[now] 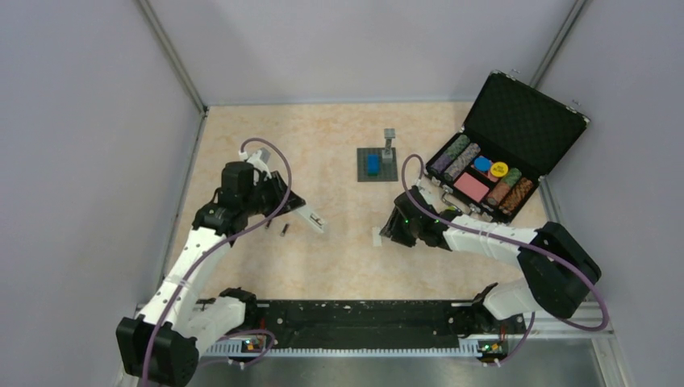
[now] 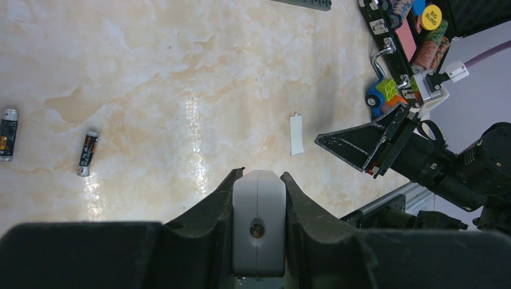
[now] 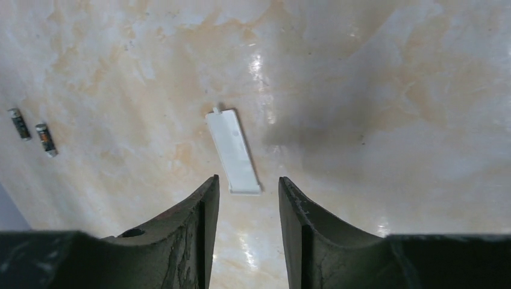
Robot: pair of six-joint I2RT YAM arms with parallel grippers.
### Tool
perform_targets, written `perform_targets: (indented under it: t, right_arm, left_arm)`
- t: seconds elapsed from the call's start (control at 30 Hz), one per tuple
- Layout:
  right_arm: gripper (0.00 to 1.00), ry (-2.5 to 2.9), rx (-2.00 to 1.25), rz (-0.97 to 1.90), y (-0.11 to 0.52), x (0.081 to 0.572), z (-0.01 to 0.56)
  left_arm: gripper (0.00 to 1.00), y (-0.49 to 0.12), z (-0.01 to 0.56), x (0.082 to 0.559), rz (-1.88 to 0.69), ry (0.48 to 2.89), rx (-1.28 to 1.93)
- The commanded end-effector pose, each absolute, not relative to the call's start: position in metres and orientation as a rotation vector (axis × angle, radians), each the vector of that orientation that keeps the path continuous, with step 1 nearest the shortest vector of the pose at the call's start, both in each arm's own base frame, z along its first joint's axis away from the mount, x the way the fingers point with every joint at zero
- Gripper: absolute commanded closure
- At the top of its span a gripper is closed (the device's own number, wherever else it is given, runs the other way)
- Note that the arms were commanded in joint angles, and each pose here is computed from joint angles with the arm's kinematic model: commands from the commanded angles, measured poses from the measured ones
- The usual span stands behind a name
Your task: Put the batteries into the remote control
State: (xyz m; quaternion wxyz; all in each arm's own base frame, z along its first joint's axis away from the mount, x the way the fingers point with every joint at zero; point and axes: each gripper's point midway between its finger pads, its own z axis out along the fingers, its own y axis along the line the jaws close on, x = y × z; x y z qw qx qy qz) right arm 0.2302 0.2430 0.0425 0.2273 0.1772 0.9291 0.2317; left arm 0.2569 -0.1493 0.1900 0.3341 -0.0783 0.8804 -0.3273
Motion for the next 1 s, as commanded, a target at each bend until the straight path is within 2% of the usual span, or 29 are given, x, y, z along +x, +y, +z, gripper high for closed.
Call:
perform_targets:
  t: [0.0, 0.1, 0.2, 0.4, 0.7, 0.97]
  right_arm:
    - [0.56, 2.55, 0.472, 0.462, 0.219, 0.237, 0.041]
    - [0.51, 2.51, 0.446, 0.422, 0.211, 0.242, 0.056]
    - [0.5, 2.468, 0.358, 0.472, 0.218, 0.247, 0.078]
    - [0.49, 2.402, 0.107, 0.575, 0.28, 0.244, 0.116]
    - [0.49, 2.378, 0.01, 0.711, 0.412, 0.245, 0.104]
    - [0.53, 2.303, 0.009, 0.664, 0.487, 0.249, 0.083]
  left_arm:
    - [1.0, -0.144, 0.209, 0.261, -0.811, 2.241, -0.189]
    - [1.0, -0.138, 0.217, 0.263, -0.772, 2.23, -0.202]
    - [1.0, -0.132, 0.225, 0.264, -0.734, 2.218, -0.221]
    - [1.0, -0.107, 0.249, 0.265, -0.578, 2.156, -0.277]
    - [1.0, -0.017, 0.272, 0.245, -0.061, 2.081, -0.503]
    - [1.0, 0.023, 0.29, 0.214, 0.081, 1.931, -0.655]
